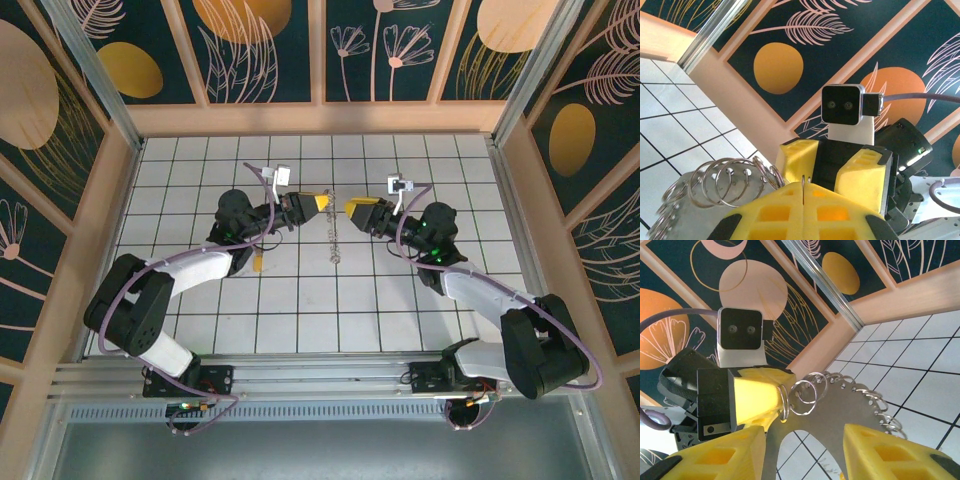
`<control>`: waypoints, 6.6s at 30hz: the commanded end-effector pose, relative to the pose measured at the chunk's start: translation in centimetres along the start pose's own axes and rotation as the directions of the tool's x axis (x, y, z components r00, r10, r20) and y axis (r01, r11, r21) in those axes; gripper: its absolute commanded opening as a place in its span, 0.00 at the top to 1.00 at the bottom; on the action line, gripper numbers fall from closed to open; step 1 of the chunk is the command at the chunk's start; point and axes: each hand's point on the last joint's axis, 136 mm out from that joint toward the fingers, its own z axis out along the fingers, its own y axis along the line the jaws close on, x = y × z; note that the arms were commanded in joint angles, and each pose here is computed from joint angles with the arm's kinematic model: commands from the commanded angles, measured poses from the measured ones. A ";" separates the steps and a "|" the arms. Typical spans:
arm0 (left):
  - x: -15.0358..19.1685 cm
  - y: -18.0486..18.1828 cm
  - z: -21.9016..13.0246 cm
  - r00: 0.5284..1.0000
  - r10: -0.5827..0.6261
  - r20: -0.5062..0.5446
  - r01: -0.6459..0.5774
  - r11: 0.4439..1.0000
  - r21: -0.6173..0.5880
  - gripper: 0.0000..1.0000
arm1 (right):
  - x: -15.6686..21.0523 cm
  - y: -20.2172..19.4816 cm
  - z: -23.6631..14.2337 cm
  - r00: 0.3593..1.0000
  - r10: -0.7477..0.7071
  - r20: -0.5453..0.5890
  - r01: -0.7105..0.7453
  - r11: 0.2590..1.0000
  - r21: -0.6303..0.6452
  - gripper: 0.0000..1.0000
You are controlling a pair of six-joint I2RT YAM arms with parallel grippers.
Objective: Put the keys on the keyring
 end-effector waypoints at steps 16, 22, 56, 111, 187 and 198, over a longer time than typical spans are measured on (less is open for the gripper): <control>-2.1 -3.8 -0.6 0.992 0.110 0.056 -0.113 0.992 0.060 1.00 | -1.6 1.4 -0.8 0.995 -0.044 0.086 0.041 0.999 0.031 0.57; -2.3 -5.5 -0.7 0.976 0.204 0.070 -0.212 0.969 0.125 1.00 | -1.9 0.2 -1.8 0.988 -0.060 0.141 0.044 0.993 0.110 0.58; -1.5 -5.7 -0.9 0.881 0.462 0.099 -0.472 0.870 0.144 1.00 | -1.0 -2.5 0.0 0.994 -0.056 0.096 0.041 0.988 0.147 0.58; -4.3 -1.5 -0.9 0.989 0.022 0.149 -0.005 0.994 -0.112 1.00 | -3.3 4.2 3.4 0.999 0.005 0.053 0.008 0.970 -0.243 0.62; -5.5 -2.4 -4.1 0.920 -0.018 0.391 0.027 0.999 -0.017 0.60 | -3.7 4.6 6.4 0.972 0.156 0.178 -0.087 0.934 -0.347 1.00; -5.0 -1.4 -3.6 0.922 -0.039 0.386 0.049 0.999 -0.015 0.63 | -3.5 5.1 7.2 0.973 0.164 0.165 -0.093 0.925 -0.369 1.00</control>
